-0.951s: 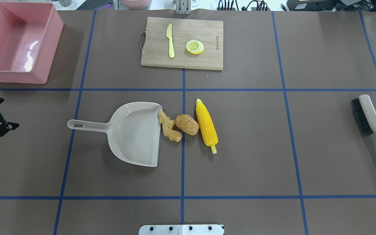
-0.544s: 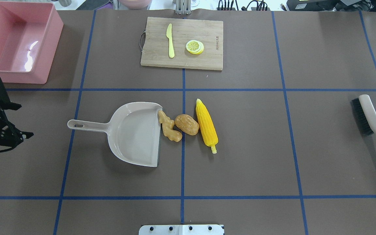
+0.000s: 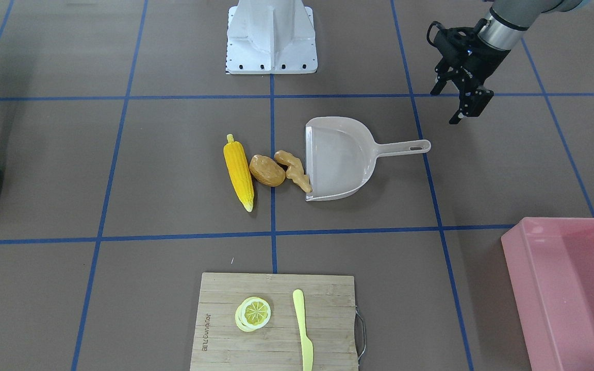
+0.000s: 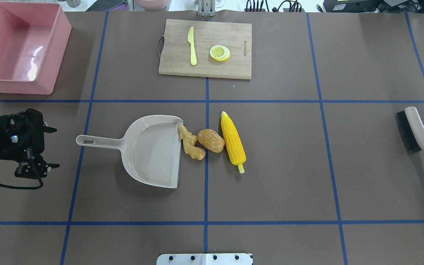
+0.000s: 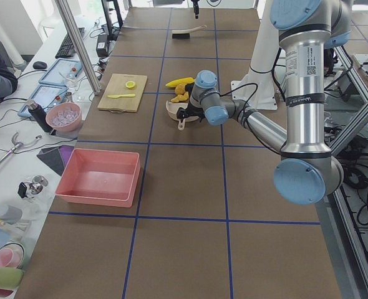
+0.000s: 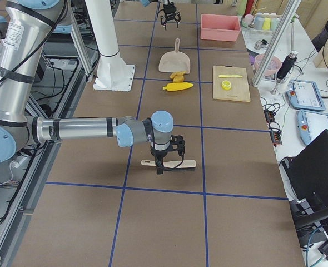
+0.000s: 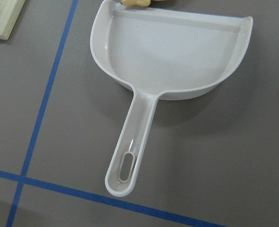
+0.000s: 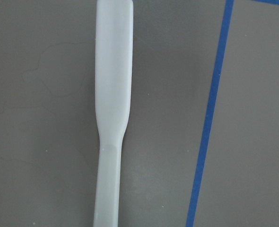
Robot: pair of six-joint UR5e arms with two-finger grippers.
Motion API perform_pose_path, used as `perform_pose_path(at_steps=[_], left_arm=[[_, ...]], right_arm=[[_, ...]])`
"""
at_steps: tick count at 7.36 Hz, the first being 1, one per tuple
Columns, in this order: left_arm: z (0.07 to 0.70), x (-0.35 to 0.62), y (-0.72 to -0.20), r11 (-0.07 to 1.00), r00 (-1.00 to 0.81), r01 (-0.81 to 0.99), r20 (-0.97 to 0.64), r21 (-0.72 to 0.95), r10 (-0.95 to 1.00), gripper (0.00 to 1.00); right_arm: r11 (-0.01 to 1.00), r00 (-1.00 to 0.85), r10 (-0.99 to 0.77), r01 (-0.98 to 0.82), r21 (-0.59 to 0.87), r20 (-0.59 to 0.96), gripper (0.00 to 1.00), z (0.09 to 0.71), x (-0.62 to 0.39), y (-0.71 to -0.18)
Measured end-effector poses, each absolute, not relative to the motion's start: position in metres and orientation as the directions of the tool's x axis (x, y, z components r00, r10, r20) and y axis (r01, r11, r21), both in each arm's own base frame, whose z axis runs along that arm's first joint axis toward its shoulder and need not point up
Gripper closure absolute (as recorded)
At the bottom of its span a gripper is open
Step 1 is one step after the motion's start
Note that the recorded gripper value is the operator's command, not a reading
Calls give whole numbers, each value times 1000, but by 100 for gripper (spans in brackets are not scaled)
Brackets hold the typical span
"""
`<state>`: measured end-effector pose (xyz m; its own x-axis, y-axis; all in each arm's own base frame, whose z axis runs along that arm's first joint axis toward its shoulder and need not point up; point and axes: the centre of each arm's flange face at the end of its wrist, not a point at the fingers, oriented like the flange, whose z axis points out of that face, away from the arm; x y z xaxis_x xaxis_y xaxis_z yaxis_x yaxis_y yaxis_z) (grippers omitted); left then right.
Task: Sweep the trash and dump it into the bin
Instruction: 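Move the left gripper down to the white dustpan handle, then grasp the dustpan handle with the left gripper and hold it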
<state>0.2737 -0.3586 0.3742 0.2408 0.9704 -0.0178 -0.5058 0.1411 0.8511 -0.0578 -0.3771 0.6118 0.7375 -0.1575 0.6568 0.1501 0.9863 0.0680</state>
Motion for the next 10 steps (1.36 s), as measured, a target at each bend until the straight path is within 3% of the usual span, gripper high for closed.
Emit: perform_pose_path(at_steps=[8, 9, 10], left_arm=[[361, 341, -389, 92, 198, -496, 9, 864, 980, 3], [364, 345, -390, 91, 201, -501, 13, 861, 980, 3], [369, 353, -391, 89, 210, -512, 24, 854, 977, 3]], right_arm=[[977, 723, -149, 211, -11, 675, 0, 639, -137, -368], [976, 724, -142, 218, -28, 675, 13, 641, -143, -365], [974, 728, -139, 223, -41, 672, 32, 645, -147, -362]])
